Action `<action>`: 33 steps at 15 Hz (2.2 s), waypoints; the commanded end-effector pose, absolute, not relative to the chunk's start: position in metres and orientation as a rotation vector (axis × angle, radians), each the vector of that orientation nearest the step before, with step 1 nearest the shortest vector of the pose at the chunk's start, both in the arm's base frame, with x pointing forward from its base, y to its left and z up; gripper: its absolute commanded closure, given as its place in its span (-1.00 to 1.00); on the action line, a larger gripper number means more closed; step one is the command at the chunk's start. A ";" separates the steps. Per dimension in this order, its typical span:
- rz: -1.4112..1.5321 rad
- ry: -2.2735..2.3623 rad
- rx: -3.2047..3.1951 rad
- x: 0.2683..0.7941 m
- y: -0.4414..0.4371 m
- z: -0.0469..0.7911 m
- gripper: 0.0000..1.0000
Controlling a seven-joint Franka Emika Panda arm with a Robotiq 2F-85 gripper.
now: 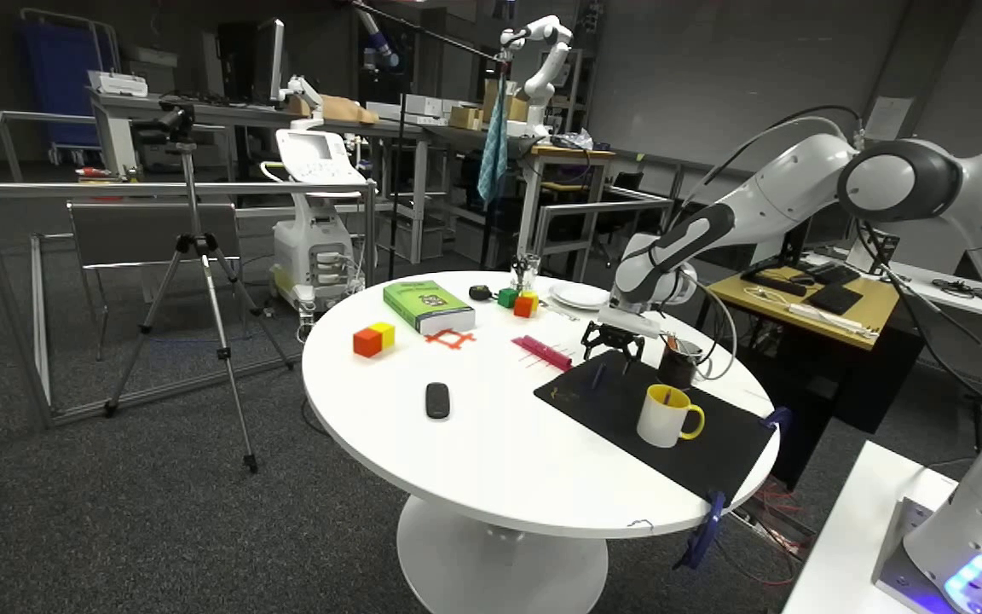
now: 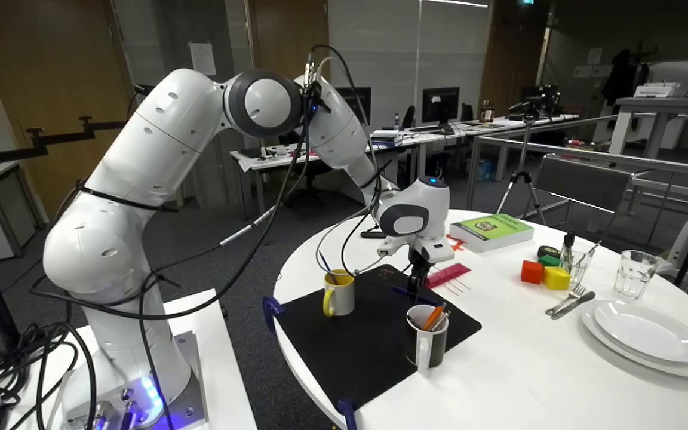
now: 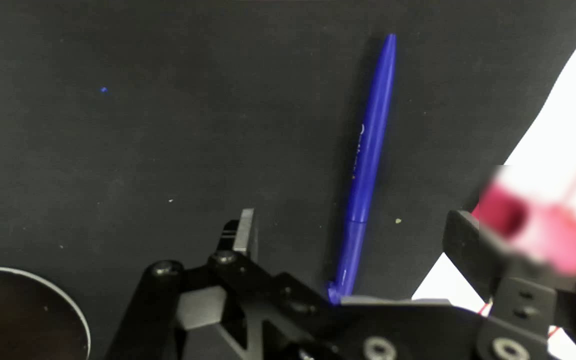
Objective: Move the pen and place it in the cup
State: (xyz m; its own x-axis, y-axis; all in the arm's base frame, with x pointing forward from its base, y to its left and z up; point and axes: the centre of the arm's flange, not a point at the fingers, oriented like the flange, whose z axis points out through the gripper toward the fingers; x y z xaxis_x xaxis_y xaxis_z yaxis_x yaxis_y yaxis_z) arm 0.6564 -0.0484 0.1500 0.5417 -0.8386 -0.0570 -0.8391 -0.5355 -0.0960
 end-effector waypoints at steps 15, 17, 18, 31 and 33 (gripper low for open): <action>0.150 1.414 -2.714 0.675 -0.059 0.129 -1.00; 0.154 1.413 -2.718 0.677 -0.059 0.129 -0.92; 0.145 1.414 -2.720 0.677 -0.059 0.129 -0.45; 0.108 1.422 -2.724 0.683 -0.063 0.142 1.00; 0.089 1.416 -2.738 0.684 -0.063 0.146 0.94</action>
State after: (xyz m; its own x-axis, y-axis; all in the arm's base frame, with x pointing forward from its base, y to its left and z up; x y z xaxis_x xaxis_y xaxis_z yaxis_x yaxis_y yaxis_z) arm 0.6771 -0.0597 0.1409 0.5573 -0.8255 -0.0892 -0.8303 -0.5548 -0.0523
